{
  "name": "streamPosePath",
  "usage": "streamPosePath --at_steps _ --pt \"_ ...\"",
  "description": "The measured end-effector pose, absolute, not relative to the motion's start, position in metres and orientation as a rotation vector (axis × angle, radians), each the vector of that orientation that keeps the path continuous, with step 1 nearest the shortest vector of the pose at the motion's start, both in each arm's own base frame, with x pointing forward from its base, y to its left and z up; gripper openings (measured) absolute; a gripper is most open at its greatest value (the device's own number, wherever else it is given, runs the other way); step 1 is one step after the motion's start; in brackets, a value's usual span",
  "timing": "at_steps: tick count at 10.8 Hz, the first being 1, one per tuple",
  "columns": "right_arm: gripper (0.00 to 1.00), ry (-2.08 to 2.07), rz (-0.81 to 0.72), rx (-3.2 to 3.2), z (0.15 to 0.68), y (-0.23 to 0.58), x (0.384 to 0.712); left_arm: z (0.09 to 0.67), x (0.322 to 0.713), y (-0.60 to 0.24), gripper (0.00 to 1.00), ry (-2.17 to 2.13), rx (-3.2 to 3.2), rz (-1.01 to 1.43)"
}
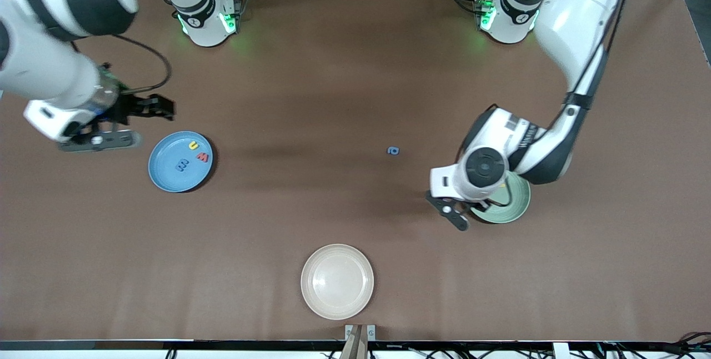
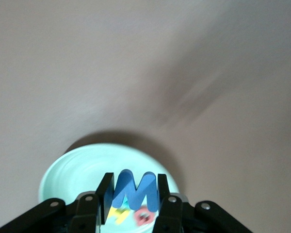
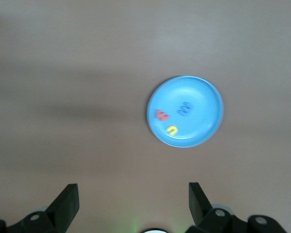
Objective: Sort upper and lower case letters into plates
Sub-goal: 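Carry the blue M to the green plate while the right gripper reaches out, then grasp the blue a with the right gripper while the left gripper withdraws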
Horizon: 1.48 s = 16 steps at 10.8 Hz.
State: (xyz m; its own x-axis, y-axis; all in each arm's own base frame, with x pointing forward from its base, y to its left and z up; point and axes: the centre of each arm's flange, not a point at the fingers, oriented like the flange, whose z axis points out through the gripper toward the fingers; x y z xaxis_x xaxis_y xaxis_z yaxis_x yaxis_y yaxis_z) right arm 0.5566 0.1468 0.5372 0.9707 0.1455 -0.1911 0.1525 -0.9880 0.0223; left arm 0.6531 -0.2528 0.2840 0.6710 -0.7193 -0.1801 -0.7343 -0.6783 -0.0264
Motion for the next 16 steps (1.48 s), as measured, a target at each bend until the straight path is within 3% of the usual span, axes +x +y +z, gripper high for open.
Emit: streamPosePath --at_steps 5,10,11,12,14,16 --pt "1.00 0.119 -0.124 3.151 0.481 0.362 0.512 0.254 0.663 -0.142 0.41 1.086 -2.837 0.414" --pt "1.00 -0.204 -0.103 3.212 0.338 0.534 0.435 0.228 0.649 -0.123 0.41 1.051 -2.850 0.503" --pt "1.00 -0.233 -0.080 3.203 0.325 0.552 0.430 0.226 0.648 -0.120 0.50 1.047 -2.853 0.505" --pt "1.00 -0.278 -0.061 3.199 0.316 0.566 0.432 0.224 0.649 -0.119 0.66 1.045 -2.855 0.503" --pt "0.87 -0.361 -0.037 3.200 0.296 0.590 0.441 0.224 0.650 -0.114 0.93 1.036 -2.861 0.499" --pt "0.82 -0.394 -0.001 3.196 0.276 0.610 0.445 0.224 0.651 -0.113 1.00 1.034 -2.865 0.488"
